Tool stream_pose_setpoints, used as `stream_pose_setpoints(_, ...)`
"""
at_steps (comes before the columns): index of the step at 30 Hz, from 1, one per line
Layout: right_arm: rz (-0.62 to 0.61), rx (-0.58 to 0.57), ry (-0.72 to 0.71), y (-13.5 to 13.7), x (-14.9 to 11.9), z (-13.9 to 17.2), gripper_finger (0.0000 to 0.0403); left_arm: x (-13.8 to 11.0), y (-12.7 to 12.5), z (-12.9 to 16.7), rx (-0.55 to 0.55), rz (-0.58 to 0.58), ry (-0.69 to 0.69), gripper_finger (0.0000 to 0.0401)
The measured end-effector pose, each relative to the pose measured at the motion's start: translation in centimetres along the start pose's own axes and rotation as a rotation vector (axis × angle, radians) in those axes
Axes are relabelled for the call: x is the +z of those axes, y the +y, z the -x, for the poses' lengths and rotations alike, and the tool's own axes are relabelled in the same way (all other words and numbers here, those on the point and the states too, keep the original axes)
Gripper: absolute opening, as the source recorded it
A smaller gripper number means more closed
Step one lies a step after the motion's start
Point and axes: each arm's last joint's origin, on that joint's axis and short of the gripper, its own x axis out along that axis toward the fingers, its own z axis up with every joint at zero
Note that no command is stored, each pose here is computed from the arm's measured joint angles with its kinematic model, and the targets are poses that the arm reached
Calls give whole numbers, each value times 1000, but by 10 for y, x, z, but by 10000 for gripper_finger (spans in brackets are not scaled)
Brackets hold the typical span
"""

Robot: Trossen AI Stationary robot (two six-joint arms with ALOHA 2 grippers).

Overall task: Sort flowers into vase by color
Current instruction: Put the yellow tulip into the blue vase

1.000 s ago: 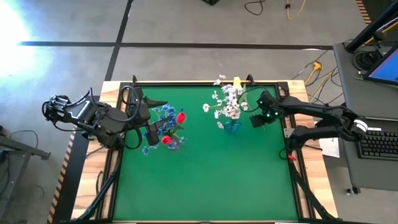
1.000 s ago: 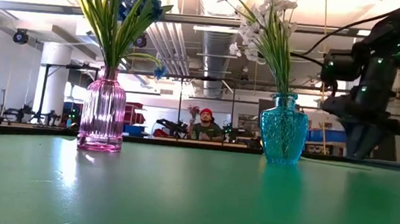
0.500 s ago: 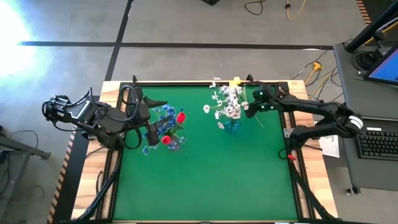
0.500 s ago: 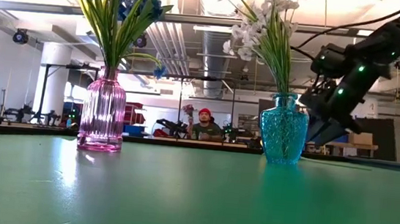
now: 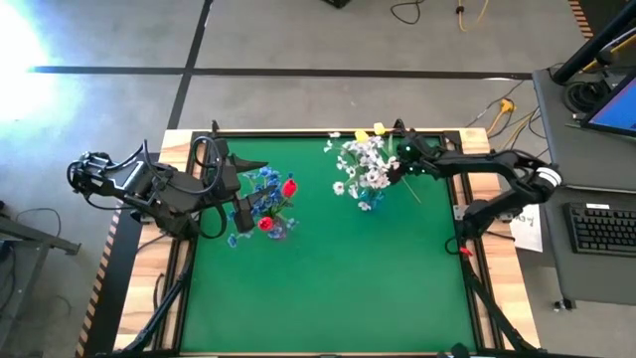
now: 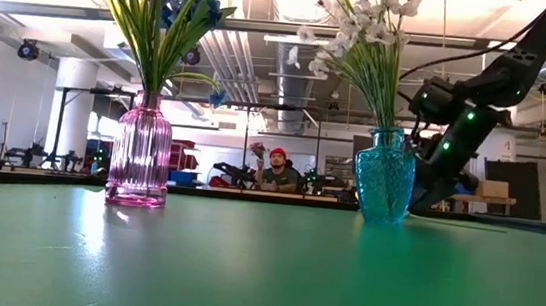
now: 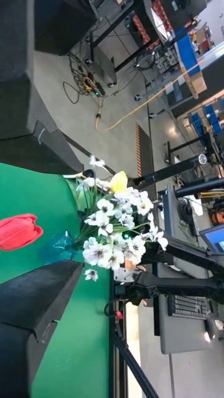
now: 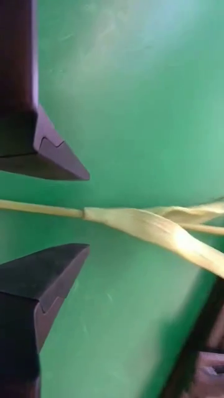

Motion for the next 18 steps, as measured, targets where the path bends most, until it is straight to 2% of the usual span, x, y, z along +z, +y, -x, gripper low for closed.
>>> stream_pose_setpoints(10, 7, -10, 56, 0, -7, -12, 146, 0, 0, 0, 0, -3, 0, 224)
stream_pose_setpoints(18, 8, -15, 63, 0, -9, -12, 80, 0, 0, 0, 0, -3, 0, 224)
